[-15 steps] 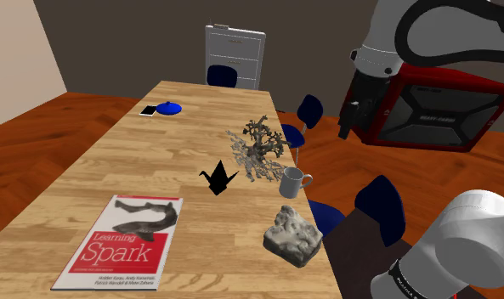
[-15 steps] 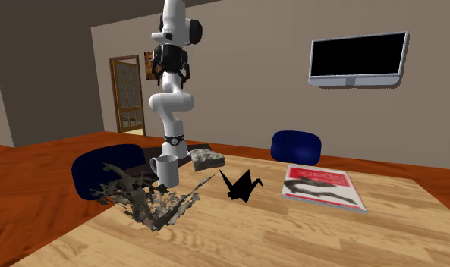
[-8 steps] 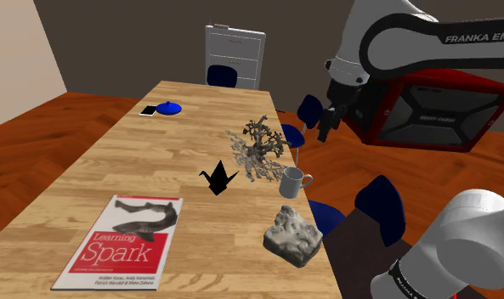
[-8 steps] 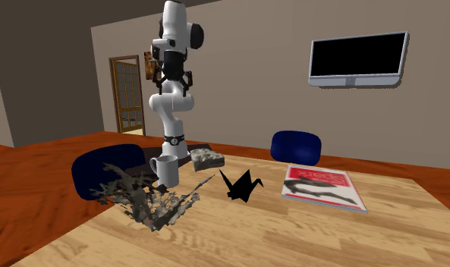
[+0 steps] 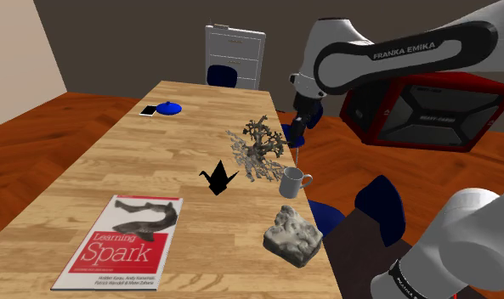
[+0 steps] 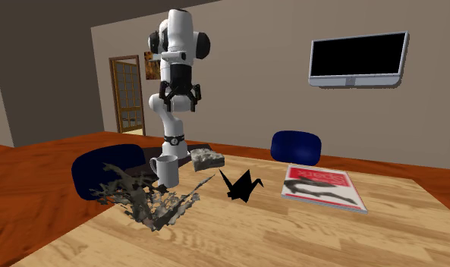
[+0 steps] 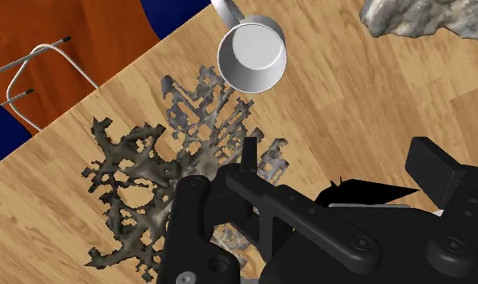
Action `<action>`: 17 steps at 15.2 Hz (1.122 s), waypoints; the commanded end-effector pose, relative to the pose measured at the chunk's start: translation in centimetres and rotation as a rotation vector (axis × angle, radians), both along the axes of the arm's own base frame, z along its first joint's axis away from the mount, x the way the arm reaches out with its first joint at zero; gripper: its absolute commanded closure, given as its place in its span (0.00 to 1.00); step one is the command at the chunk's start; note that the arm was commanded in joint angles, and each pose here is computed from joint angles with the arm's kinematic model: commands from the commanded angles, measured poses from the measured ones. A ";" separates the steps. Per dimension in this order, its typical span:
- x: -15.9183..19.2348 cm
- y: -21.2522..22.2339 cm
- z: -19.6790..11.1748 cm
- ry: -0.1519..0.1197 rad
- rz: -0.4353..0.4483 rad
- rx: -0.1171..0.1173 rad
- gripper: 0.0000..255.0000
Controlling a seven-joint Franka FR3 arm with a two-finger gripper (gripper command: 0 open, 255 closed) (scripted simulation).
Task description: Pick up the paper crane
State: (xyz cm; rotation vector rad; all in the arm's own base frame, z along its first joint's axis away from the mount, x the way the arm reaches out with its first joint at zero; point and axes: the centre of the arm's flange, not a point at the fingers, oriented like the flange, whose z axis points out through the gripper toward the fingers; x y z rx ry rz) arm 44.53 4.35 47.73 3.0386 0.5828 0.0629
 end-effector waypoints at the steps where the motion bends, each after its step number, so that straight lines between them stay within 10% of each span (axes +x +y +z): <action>1: 2.0 0.8 -1.8 0.000 0.049 0.010 0.00; 17: 15.9 10.7 -12.8 0.000 0.419 0.090 0.00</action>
